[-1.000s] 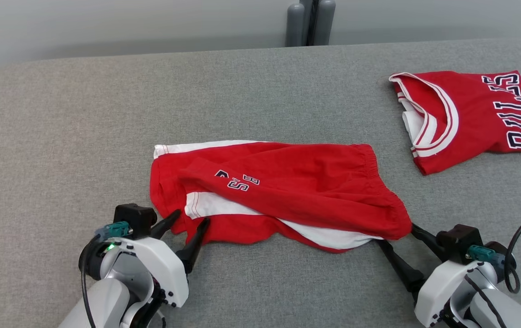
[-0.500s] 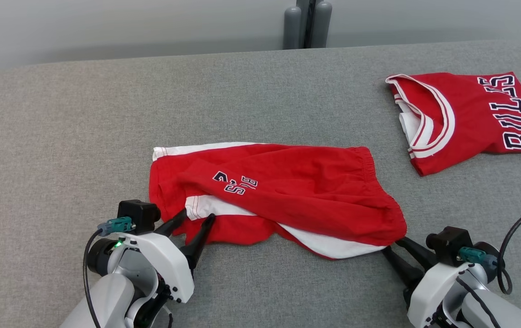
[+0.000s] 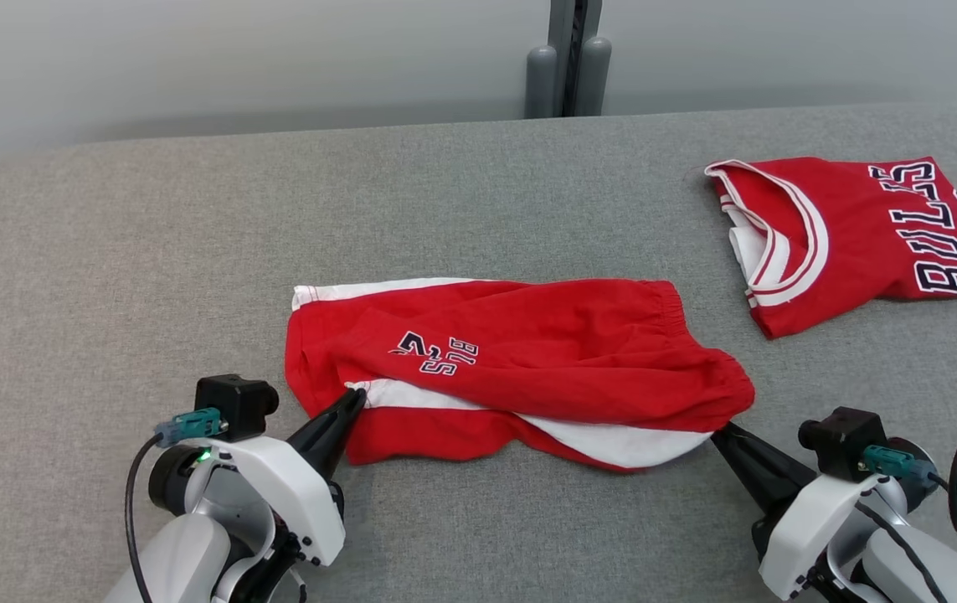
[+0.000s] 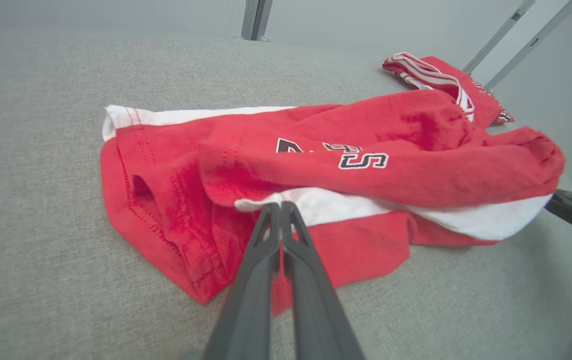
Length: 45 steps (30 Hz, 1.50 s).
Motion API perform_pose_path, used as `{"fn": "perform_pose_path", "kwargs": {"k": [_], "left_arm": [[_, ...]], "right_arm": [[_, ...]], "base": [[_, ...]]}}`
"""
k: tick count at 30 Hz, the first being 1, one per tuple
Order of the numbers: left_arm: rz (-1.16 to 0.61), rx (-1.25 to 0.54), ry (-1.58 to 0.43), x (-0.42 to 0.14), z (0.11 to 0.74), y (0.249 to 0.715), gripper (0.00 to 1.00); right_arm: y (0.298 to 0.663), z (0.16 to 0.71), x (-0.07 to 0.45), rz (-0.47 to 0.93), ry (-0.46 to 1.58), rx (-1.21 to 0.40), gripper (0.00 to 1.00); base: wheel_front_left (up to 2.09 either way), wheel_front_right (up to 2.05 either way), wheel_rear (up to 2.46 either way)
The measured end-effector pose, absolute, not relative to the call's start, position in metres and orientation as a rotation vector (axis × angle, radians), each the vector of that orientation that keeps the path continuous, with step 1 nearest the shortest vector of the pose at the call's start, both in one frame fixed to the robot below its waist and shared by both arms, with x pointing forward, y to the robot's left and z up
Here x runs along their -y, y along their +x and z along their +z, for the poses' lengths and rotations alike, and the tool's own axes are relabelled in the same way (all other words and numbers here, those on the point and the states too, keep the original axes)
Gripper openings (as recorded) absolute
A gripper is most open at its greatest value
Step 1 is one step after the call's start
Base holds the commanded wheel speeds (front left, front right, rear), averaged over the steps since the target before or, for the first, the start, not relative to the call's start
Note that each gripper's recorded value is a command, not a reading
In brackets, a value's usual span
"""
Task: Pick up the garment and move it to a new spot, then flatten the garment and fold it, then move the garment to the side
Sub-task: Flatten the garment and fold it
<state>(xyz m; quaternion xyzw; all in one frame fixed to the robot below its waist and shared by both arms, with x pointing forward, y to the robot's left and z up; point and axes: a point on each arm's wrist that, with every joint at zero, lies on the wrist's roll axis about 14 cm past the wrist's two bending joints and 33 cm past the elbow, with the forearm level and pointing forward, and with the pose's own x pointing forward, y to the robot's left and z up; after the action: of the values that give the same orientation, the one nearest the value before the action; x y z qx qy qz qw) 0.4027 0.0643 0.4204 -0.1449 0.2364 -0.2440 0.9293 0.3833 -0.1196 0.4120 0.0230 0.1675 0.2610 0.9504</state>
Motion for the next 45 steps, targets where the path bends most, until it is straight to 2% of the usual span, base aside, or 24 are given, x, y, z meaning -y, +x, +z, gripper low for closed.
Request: {"fn": "perform_pose_path", "kwargs": {"k": [17, 27, 32, 34, 37, 40, 41, 42, 43, 45], "left_arm": [[-0.426, -0.388, -0.271, -0.101, 0.459, 0.384, 0.00], [-0.318, -0.411, -0.267, -0.132, 0.454, 0.375, 0.00], [-0.302, -0.492, -0.256, -0.136, 0.437, 0.363, 0.00], [-0.311, -0.525, -0.262, -0.132, 0.431, 0.359, 0.00], [-0.327, -0.565, -0.286, -0.122, 0.423, 0.352, 0.00], [-0.336, -0.612, -0.283, -0.119, 0.410, 0.345, 0.00], [-0.334, -0.632, -0.287, -0.119, 0.405, 0.343, 0.15], [-0.337, -0.647, -0.289, -0.119, 0.400, 0.340, 0.48], [-0.332, -0.661, -0.284, -0.120, 0.396, 0.338, 1.00], [-0.317, -0.659, -0.273, -0.125, 0.393, 0.338, 1.00]], "right_arm": [[0.381, 0.452, 0.139, 0.478, 0.082, -0.217, 0.00], [0.367, 0.440, 0.151, 0.439, 0.103, -0.263, 0.00], [0.365, 0.438, 0.151, 0.431, 0.110, -0.269, 0.00], [0.364, 0.437, 0.147, 0.436, 0.115, -0.276, 0.17], [0.365, 0.437, 0.144, 0.441, 0.115, -0.278, 0.20], [0.365, 0.437, 0.141, 0.447, 0.114, -0.281, 0.43], [0.366, 0.437, 0.140, 0.447, 0.114, -0.280, 0.61], [0.366, 0.438, 0.141, 0.445, 0.116, -0.278, 0.98], [0.367, 0.439, 0.141, 0.443, 0.114, -0.274, 1.00], [0.368, 0.440, 0.142, 0.438, 0.111, -0.268, 1.00]], "base": [[0.00, 0.00, 0.00], [0.00, 0.00, 0.00], [0.00, 0.00, 0.00], [0.00, 0.00, 0.00], [0.00, 0.00, 0.00], [0.00, 0.00, 0.00], [0.00, 0.00, 0.00], [0.00, 0.00, 0.00], [0.00, 0.00, 0.00], [0.00, 0.00, 0.00]]}}
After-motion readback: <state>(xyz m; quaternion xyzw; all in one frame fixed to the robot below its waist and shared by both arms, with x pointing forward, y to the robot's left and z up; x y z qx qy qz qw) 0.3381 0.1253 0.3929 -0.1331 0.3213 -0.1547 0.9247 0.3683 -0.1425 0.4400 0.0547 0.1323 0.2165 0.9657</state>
